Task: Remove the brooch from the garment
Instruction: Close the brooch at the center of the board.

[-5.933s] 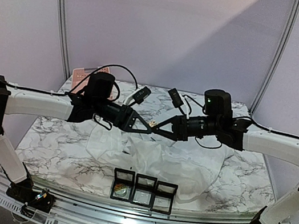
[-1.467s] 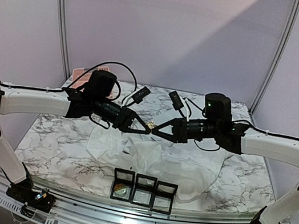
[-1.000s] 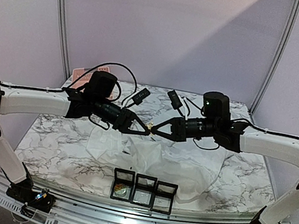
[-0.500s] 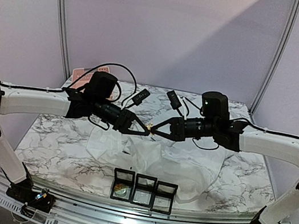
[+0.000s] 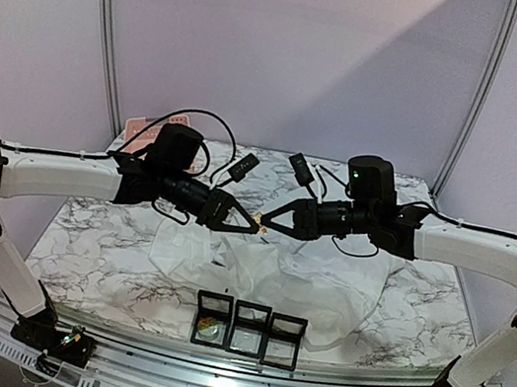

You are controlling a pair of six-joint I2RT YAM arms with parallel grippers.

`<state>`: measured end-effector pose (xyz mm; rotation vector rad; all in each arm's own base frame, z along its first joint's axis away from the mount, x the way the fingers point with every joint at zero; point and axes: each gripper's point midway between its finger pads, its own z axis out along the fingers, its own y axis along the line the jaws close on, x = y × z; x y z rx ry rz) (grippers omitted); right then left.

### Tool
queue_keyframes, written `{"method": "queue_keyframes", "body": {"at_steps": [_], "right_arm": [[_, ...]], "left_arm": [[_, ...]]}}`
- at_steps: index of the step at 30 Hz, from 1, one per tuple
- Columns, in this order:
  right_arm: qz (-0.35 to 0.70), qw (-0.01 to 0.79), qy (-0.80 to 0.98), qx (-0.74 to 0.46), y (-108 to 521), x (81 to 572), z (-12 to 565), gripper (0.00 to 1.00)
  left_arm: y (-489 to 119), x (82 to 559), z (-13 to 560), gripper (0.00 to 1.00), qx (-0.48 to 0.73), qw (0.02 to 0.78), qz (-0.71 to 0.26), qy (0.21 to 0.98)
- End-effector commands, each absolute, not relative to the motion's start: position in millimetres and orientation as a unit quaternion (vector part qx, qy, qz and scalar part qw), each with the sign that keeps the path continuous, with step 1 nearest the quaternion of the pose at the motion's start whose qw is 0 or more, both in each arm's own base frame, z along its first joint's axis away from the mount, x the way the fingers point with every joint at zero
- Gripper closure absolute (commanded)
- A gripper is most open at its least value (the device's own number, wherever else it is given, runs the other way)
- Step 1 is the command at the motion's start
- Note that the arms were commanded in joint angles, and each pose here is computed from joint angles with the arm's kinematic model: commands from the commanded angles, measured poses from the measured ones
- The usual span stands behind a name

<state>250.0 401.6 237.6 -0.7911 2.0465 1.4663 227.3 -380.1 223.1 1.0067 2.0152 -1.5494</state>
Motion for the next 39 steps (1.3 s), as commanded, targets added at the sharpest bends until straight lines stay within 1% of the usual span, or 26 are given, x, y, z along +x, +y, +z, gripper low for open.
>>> {"method": "queue_keyframes", "body": {"at_steps": [1,7,13,21,27,30,35,37,39], "right_arm": [[0.499,0.263,0.786,-0.254,393.4,271.9,215.8,0.91],[0.520,0.269,0.764,-0.271,393.7,263.7,229.2,0.88],[0.542,0.263,0.743,-0.293,396.4,254.5,237.3,0.85],[0.570,0.246,0.714,-0.322,399.7,239.2,246.5,0.79],[0.571,0.250,0.712,-0.323,398.6,238.0,248.1,0.78],[0.572,0.251,0.710,-0.325,396.7,235.4,249.1,0.61],[0.569,0.259,0.701,-0.344,393.0,224.4,250.2,0.41],[0.562,0.263,0.705,-0.344,391.2,223.7,247.7,0.36],[0.557,0.264,0.710,-0.341,390.4,225.0,244.8,0.35]], "left_arm": [[-384.6,210.5,245.6,1.00,0.393,0.203,-0.572,0.691],[-383.5,217.5,231.0,1.00,0.381,0.191,-0.551,0.717],[-383.0,221.0,225.7,1.00,0.374,0.188,-0.545,0.726],[-382.6,224.7,219.3,1.00,0.367,0.183,-0.539,0.736],[-382.5,225.7,218.0,1.00,0.366,0.182,-0.538,0.737],[-381.6,227.1,218.1,1.00,0.365,0.183,-0.537,0.738],[-379.2,228.9,225.0,1.00,0.365,0.191,-0.546,0.730],[-379.1,228.1,227.0,1.00,0.368,0.194,-0.548,0.726],[-380.2,226.4,228.4,1.00,0.369,0.192,-0.554,0.721]]}}
